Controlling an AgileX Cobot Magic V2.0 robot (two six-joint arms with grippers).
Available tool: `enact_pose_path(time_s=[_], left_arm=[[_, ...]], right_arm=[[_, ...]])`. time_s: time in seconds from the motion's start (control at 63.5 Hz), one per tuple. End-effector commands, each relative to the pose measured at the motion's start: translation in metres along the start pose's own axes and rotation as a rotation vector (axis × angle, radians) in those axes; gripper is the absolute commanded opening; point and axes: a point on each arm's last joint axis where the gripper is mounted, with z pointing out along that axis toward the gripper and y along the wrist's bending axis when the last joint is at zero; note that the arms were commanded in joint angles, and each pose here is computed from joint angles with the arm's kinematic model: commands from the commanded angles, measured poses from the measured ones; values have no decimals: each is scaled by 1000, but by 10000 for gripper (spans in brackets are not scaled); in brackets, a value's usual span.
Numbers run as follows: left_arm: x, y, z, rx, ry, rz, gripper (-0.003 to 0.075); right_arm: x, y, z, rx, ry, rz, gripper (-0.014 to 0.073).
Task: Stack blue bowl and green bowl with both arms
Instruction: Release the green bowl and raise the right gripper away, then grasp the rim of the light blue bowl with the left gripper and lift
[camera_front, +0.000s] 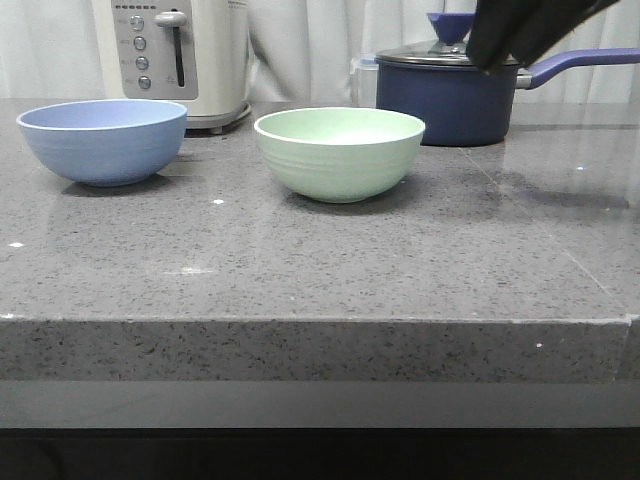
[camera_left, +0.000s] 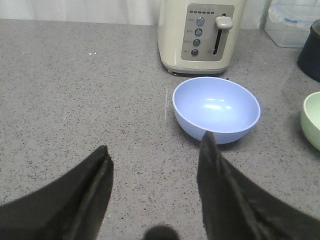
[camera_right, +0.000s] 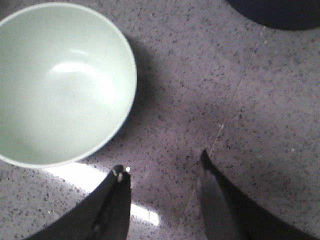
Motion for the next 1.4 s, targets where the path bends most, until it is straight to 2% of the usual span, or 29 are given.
enact_pose_path(time_s=[0.0, 0.063, 0.126, 0.236, 0.299, 0.551, 1.196, 1.385], left_arm=[[-16, 0, -4, 1, -97, -2, 386], [-16, 0, -4, 1, -97, -2, 386], [-16, 0, -4, 1, -97, -2, 386], [-16, 0, -4, 1, -97, -2, 385], [-16, 0, -4, 1, -97, -2, 385], [-16, 0, -4, 1, -97, -2, 386], [-16, 0, -4, 1, -95, -2, 385], [-20, 0, 6, 0, -59, 5, 385]], right_arm=[[-3, 0, -14, 5, -111, -19, 343], [3, -1, -4, 1, -100, -7, 312], [6, -1, 3, -3, -100, 3, 239], [8, -1, 15, -21, -112, 21, 15], [8, 0, 21, -35, -117, 27, -67], [6, 3, 45, -102, -114, 54, -62], [5, 3, 46, -104, -122, 61, -63], [5, 3, 46, -104, -122, 61, -63]])
